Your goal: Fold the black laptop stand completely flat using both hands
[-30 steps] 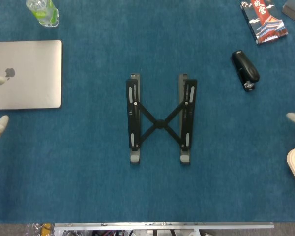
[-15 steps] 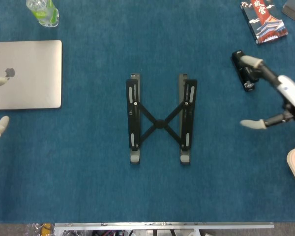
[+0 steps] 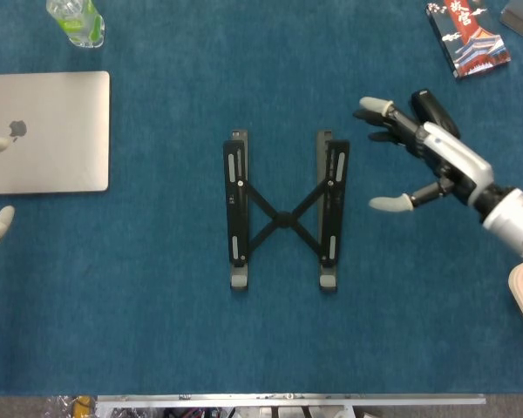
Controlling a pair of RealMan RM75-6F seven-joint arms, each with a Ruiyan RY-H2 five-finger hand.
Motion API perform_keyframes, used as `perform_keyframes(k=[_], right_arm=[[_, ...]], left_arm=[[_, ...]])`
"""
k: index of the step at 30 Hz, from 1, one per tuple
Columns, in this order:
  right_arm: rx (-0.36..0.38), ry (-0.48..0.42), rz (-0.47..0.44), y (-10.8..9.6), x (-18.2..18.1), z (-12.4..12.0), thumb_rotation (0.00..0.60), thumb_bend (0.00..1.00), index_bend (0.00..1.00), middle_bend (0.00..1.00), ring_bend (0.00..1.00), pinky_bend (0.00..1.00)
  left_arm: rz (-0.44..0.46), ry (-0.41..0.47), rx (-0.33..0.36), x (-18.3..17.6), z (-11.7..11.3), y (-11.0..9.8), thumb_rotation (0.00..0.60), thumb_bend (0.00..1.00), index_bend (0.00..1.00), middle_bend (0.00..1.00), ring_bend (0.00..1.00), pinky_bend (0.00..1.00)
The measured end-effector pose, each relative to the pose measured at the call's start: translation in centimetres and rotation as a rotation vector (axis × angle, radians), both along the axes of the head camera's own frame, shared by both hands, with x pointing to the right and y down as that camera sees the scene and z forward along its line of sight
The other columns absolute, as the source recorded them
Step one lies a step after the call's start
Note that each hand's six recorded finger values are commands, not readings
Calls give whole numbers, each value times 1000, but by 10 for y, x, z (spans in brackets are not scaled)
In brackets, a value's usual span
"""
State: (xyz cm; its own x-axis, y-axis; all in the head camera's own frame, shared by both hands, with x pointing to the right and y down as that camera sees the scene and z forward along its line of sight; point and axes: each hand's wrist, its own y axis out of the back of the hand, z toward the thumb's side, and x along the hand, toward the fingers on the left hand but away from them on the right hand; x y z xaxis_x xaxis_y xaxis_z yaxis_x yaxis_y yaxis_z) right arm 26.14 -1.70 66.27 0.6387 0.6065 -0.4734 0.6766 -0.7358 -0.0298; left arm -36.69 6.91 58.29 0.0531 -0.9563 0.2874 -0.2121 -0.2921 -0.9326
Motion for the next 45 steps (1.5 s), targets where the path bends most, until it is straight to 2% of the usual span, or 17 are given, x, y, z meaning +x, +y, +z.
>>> perform_keyframes(k=[13,20,27,35,45], right_arm=[[-32,-63,0,-10,-34,25,578,51,0,99,1,104],[-68,-110,-11,-7,-46,25,578,55,0,113,1,104],[-100,-170,-59,8,-56,15,579,55,0,115,1,104],[-103,-225,-107,21,-58,-5,578,55,0,120,1,104],[-121,-285,-188,49,-57,-32,579,55,0,121,1,104]], left_arm=[[-11,-2,-1,-3,-1,2,600,260,235,157,83,91],[-24,-2,-5,-7,0,5,600,261,235,157,83,92],[-29,8,-16,-8,3,7,600,261,235,158,83,91],[-34,44,-31,-9,7,6,600,261,235,161,83,92],[-6,98,-80,-5,14,0,600,261,236,175,83,91]])
